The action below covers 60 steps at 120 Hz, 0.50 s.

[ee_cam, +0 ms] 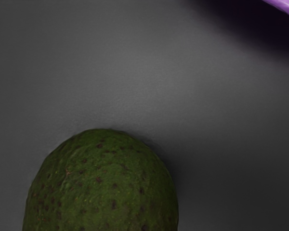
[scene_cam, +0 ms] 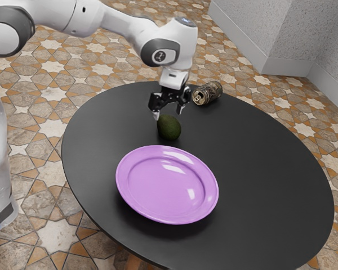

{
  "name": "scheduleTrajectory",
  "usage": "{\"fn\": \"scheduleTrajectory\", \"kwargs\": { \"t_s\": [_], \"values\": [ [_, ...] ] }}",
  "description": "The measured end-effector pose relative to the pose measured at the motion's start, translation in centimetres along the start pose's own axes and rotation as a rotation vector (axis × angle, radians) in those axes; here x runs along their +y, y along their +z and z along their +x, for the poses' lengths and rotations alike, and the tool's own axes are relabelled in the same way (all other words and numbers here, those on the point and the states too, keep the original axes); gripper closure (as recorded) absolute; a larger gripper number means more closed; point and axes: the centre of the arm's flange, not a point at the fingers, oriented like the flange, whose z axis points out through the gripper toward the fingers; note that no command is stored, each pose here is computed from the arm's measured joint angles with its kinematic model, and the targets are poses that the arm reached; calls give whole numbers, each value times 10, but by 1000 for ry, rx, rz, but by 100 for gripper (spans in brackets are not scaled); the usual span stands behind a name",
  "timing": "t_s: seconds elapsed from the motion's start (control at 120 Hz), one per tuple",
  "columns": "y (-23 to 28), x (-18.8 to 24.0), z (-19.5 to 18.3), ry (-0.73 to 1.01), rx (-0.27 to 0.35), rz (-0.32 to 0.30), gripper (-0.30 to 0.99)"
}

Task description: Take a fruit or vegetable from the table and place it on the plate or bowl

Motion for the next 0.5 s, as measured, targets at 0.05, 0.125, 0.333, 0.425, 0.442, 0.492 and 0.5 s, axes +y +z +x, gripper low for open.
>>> {"fn": "scheduleTrajectory", "kwargs": {
  "t_s": [0.05, 0.125, 0.333, 0.425, 0.442, 0.492, 0.5],
  "values": [
    [6, -3, 1, 0, -1, -2, 1],
    [11, -5, 1, 0, -2, 1, 1],
    [26, -11, 2, 0, -5, -6, 1],
    [29, -12, 2, -1, -6, -7, 1],
    [30, -12, 2, -1, -6, -8, 1],
    [35, -12, 1, -1, -7, -12, 0],
    [36, -12, 1, -1, -7, -13, 0]
  ]
}}
